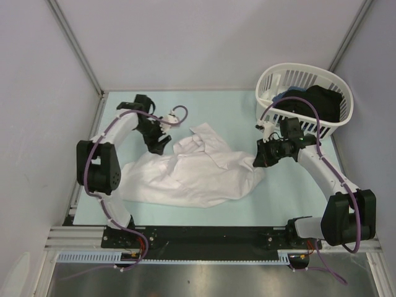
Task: Fold and stack the long sleeve shirts
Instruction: Flatten the shirt out
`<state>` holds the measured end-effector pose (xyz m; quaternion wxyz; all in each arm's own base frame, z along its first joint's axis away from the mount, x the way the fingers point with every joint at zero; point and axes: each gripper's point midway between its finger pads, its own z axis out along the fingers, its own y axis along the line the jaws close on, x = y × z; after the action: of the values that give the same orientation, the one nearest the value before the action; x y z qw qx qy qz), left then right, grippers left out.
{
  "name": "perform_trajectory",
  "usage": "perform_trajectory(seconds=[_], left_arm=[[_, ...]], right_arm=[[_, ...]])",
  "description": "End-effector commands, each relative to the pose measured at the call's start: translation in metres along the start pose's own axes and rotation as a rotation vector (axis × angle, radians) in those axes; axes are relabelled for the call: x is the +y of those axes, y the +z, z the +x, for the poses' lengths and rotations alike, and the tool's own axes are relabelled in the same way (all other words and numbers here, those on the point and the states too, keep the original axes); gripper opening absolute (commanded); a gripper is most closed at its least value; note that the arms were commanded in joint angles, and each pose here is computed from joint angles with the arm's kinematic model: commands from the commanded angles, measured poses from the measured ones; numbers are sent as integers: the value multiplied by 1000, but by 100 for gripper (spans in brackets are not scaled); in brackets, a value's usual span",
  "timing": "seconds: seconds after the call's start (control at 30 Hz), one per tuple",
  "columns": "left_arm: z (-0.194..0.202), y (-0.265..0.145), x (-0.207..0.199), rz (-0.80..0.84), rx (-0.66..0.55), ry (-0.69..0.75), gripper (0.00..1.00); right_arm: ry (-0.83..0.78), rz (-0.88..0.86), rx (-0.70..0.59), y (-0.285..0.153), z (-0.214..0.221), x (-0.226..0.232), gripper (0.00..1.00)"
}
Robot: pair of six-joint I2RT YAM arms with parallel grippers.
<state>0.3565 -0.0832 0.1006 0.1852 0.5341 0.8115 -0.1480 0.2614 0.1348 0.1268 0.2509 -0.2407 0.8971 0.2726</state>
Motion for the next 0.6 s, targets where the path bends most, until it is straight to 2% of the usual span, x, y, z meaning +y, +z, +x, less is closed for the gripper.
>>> perform_trajectory(seconds=[0.0,0.07,0.13,0.23,0.27,0.33,0.37,0.43,0.47,0.53,0.57], left_arm=[[-19,36,-25,145,-13,23,77],[-21,49,-38,178,10,42,77],[-3,68,-40,160,91,37,74],[16,83,-43,145,167,15,59],[17,81,-39,131,173,7,35],[17,72,-26,116,151,-52,11],[3,57,-9,80,115,-71,0],[-13,40,14,57,50,-133,0],[-32,9,44,-24,-14,-145,0],[-52,-25,71,-110,-103,-182,0],[-71,-63,85,-159,-206,-179,0]], right_arm=[[-27,23,-51,-8,-17,-3,6],[-15,22,-59,-9,-17,-4,6],[-13,21,-64,-9,-17,-4,6],[-18,22,-61,-8,-15,-4,6],[-17,26,-62,-8,-16,-6,6],[-11,38,-81,-6,-27,-13,4],[-12,39,-94,-6,-34,-15,3],[-28,44,-126,-6,-57,-23,1],[-37,50,-138,-8,-66,-27,0],[-54,61,-169,-14,-87,-36,0],[-72,66,-202,-21,-110,-41,0]])
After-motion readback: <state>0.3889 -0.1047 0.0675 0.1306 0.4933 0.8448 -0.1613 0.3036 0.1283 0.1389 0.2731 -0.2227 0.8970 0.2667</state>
